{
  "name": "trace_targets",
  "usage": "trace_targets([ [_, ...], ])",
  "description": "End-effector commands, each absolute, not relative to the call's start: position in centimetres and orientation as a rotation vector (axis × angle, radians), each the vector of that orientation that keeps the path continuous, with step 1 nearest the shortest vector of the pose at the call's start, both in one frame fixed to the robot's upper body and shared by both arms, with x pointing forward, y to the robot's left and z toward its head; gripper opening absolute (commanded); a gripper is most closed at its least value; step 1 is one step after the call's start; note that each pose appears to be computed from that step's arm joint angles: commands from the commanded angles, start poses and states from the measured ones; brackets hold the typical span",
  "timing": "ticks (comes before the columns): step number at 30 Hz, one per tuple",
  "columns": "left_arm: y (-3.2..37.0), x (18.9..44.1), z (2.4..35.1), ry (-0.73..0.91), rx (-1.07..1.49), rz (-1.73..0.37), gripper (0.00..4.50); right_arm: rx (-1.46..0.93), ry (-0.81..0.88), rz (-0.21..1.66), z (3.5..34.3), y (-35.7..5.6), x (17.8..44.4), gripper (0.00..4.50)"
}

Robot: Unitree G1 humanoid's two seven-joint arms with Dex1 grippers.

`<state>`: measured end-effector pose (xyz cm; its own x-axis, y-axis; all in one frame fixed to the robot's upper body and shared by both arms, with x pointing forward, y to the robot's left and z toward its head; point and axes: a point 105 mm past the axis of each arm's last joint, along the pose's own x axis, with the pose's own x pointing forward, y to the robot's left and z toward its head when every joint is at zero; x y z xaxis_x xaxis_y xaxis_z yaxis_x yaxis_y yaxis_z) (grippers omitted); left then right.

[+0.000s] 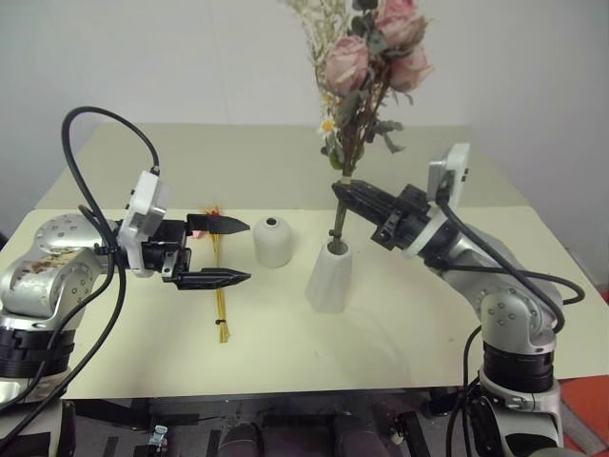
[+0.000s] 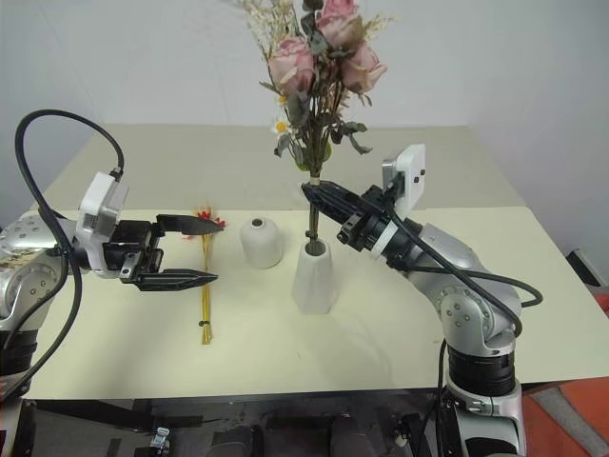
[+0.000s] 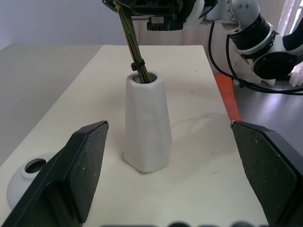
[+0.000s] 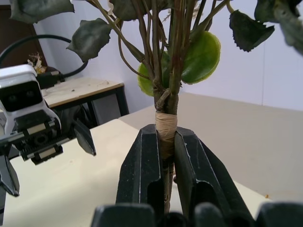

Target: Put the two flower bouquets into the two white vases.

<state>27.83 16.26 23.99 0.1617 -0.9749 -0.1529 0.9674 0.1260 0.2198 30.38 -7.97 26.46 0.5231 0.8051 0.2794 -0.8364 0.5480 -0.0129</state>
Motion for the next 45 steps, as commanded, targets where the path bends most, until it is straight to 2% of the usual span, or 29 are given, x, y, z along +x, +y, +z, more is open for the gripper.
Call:
trace_targets([
  [1, 16.3, 27.6, 25.1, -0.069, 0.35, -1.415, 4.5, 0.077, -0.342, 0.986, 27.0, -7.8, 29.4, 0.18],
  [7, 16.2, 27.7, 25.2, -0.072, 0.354, -1.416, 4.5, 0.044, -0.339, 0.951, 25.8, -7.7, 29.5, 0.18],
  [15, 16.8, 28.1, 24.9, -0.059, 0.344, -1.376, 4.5, -0.021, -0.309, 0.96, 23.9, -9.0, 28.5, 2.93],
  [19, 18.2, 29.1, 24.2, -0.024, 0.323, -1.263, 4.5, -0.101, -0.25, 1.016, 22.5, -10.6, 27.1, 4.36],
  [24, 21.2, 32.9, 21.4, 0.182, 0.359, -0.882, 4.5, -0.181, -0.15, 1.014, 22.0, -14.1, 26.8, 4.44],
  [30, 23.2, 35.4, 17.7, 0.566, 0.323, -0.553, 4.5, -0.276, -0.105, 0.997, 23.2, -17.3, 27.4, 4.44],
  [35, 23.0, 36.9, 15.7, 0.746, 0.283, -0.393, 4.5, -0.337, -0.106, 1.022, 24.6, -18.2, 27.9, 4.44],
  [38, 21.8, 37.4, 14.5, 0.819, 0.26, -0.392, 4.5, -0.384, -0.087, 1.081, 25.3, -18.4, 27.6, 4.44],
  [41, 21.7, 37.8, 13.3, 0.876, 0.274, -0.355, 3.93, -0.422, -0.062, 1.136, 25.7, -18.7, 27.1, 4.5],
  [45, 22.3, 38.2, 12.1, 0.909, 0.31, -0.308, 2.59, -0.467, -0.016, 1.205, 25.8, -19.1, 26.3, 4.5],
])
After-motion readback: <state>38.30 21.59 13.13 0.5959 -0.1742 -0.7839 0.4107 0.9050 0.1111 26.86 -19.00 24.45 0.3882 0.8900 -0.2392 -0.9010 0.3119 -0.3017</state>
